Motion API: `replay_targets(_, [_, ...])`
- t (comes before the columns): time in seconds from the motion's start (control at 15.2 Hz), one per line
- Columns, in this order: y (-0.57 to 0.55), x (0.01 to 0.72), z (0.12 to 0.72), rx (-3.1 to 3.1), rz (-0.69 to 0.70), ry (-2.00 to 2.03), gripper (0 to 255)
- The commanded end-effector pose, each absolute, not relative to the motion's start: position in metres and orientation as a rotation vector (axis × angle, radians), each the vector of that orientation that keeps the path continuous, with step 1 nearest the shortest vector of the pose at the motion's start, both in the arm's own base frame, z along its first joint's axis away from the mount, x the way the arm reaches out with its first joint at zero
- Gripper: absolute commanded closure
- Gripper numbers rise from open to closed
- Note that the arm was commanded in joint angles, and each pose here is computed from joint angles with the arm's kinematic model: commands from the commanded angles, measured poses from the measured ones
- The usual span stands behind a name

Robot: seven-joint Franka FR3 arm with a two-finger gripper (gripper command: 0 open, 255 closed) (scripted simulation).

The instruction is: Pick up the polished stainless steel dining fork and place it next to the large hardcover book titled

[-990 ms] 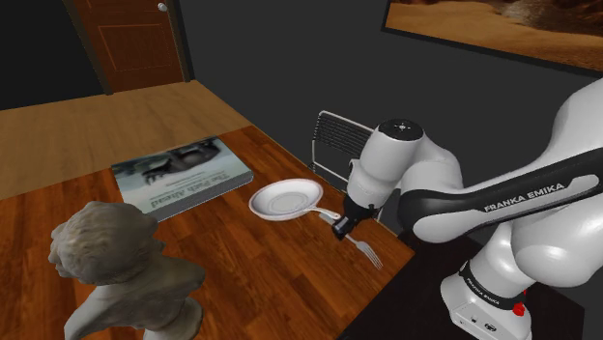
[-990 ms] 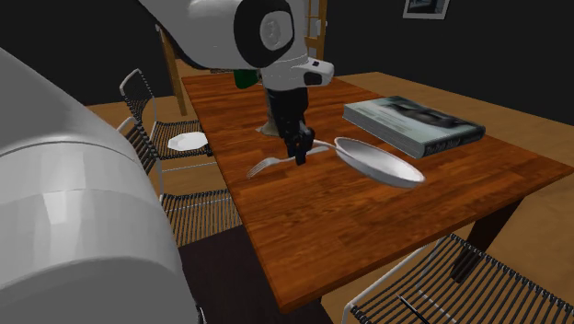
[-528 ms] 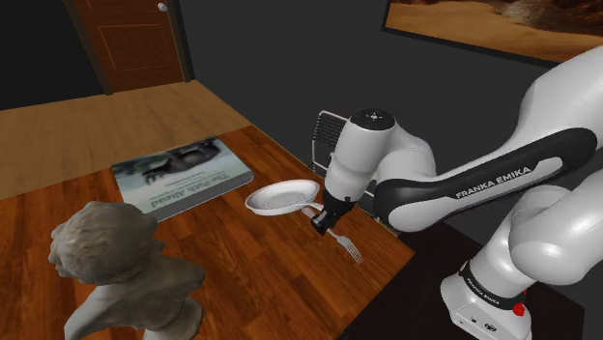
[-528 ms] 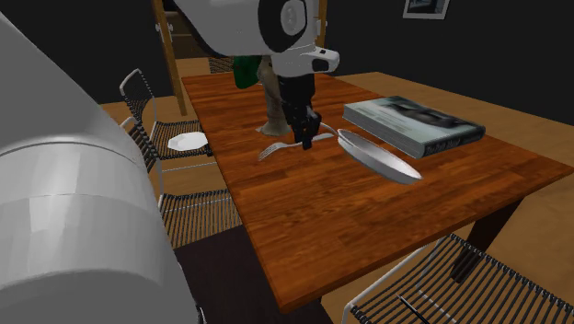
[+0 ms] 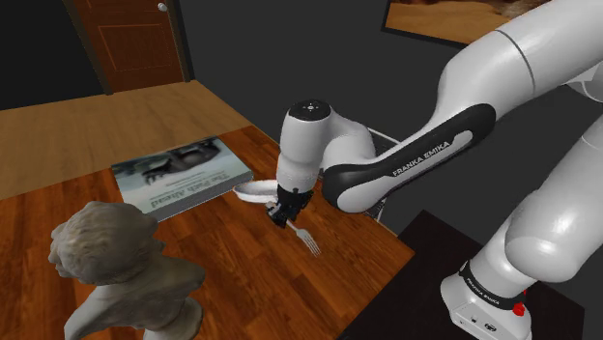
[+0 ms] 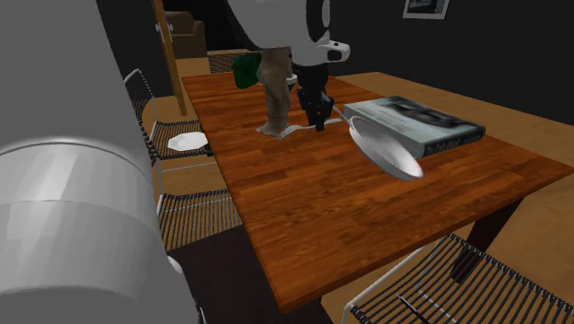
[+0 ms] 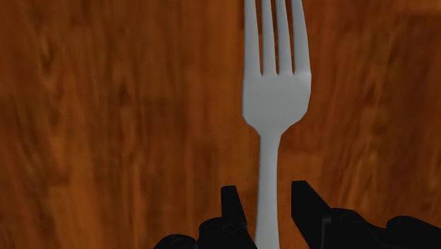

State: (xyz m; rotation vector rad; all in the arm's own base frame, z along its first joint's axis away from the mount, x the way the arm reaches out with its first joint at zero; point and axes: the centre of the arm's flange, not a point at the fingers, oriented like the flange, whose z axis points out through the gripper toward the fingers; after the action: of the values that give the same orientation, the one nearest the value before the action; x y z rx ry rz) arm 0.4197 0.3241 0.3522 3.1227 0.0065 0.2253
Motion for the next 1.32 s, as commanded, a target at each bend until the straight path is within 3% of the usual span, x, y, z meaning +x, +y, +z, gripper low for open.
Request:
replay_targets(0.0, [0.342, 0.44, 0.352, 3.122, 0.228, 0.003, 255])
replay_targets(0.86, [0.454, 0.57, 0.353, 3.122, 0.228, 0.003, 255])
replay_targets(1.25, [0.459, 0.576, 0.327, 3.122, 0.228, 0.003, 255])
